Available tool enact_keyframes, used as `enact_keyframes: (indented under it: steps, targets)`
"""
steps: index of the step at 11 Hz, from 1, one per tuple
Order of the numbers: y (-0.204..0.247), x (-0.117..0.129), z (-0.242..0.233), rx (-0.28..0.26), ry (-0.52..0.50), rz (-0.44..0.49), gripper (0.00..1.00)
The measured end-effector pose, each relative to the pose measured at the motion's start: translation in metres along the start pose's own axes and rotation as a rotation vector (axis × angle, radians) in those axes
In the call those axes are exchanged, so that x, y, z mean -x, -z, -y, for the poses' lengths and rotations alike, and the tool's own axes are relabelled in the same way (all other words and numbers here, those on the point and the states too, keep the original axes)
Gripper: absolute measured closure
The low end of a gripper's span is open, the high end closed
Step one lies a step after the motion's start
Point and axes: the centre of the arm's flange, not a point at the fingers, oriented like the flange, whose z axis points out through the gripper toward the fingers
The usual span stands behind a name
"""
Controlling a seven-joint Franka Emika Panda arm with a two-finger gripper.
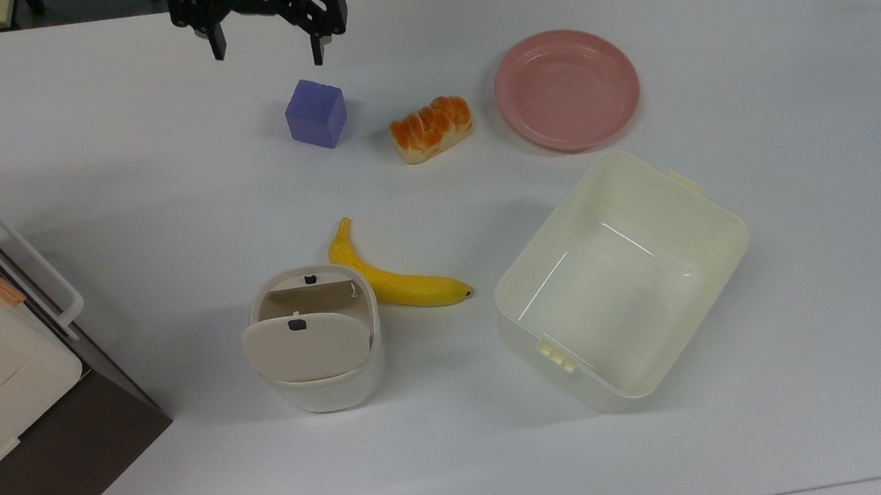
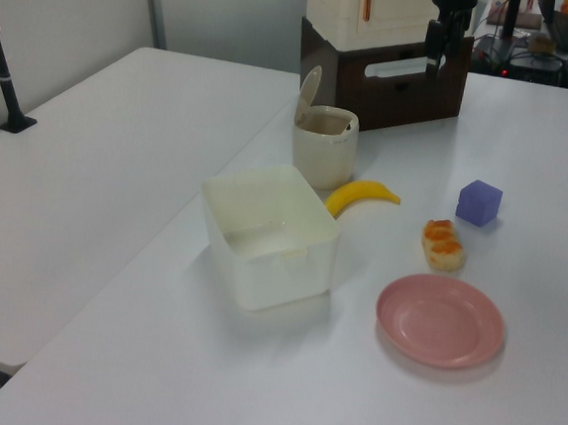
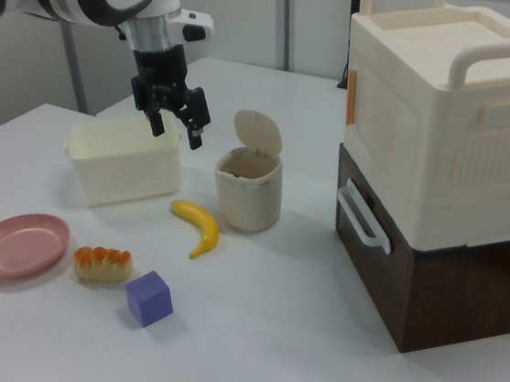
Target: Close the trash can
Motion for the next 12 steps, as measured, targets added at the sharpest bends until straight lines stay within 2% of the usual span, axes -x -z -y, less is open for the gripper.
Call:
enact_keyframes:
  steps: [7, 9, 10, 12]
  targets:
    - [0.001, 0.0, 0.005, -0.001, 0.008, -0.002, 0.0]
    - [0.008, -0.008, 0.006, -0.007, -0.027, -0.08, 0.05]
    - [0.014, -0.013, 0.007, -0.015, -0.08, -0.139, 0.15]
    - [0.021, -0.023, 0.007, -0.039, -0.194, -0.244, 0.47]
